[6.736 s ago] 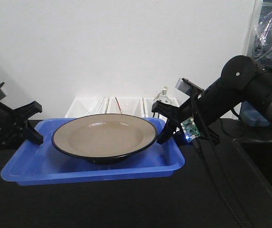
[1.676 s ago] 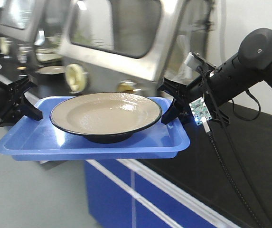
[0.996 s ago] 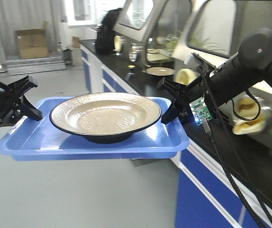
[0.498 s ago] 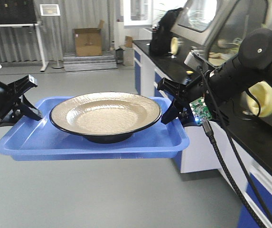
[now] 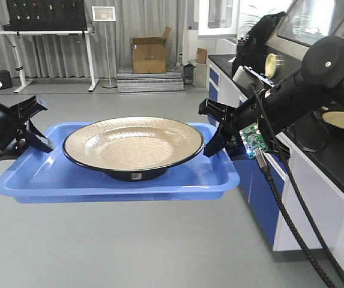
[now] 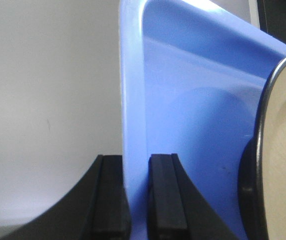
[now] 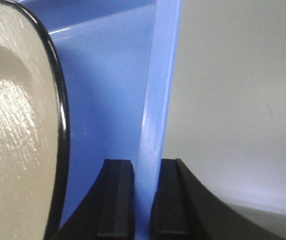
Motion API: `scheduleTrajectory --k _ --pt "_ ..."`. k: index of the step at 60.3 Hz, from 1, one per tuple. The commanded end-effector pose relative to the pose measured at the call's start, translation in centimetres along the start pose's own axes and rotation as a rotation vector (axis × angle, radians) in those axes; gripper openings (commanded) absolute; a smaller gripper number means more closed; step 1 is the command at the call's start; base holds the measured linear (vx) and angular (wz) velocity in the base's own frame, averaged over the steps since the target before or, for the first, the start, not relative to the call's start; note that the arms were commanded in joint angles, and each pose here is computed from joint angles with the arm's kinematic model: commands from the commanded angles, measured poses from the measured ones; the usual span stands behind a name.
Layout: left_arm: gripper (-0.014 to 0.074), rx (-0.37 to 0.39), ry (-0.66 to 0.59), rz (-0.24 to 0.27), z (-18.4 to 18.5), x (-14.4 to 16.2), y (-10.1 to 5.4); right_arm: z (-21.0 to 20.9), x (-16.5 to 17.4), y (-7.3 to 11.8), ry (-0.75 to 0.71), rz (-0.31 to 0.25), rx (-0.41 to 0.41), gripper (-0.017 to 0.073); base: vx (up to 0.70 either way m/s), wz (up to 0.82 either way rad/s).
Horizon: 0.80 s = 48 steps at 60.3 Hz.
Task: Place disk in tray to left cabinet
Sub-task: 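Hold the tray with both grippers while the base turns away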
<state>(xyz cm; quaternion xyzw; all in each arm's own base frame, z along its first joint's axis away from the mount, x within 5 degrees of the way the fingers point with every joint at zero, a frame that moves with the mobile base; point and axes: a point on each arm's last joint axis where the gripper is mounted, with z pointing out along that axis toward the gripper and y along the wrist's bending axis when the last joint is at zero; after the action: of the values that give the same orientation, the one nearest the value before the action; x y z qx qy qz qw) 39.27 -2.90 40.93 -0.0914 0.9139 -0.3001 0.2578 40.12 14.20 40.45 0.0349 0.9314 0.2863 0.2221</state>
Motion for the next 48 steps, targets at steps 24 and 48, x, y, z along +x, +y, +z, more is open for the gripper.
scheduleTrajectory --k 24,48 --pt "-0.0002 0.201 -0.048 0.02 -3.2 0.86 -4.24 -3.73 0.98 3.62 -0.041 -0.034 -0.189 -0.0001 0.46 0.08" --pt "-0.0002 0.201 -0.048 0.02 -3.2 0.86 -4.24 -3.73 0.98 3.62 -0.041 -0.034 -0.189 -0.0001 0.5 0.08"
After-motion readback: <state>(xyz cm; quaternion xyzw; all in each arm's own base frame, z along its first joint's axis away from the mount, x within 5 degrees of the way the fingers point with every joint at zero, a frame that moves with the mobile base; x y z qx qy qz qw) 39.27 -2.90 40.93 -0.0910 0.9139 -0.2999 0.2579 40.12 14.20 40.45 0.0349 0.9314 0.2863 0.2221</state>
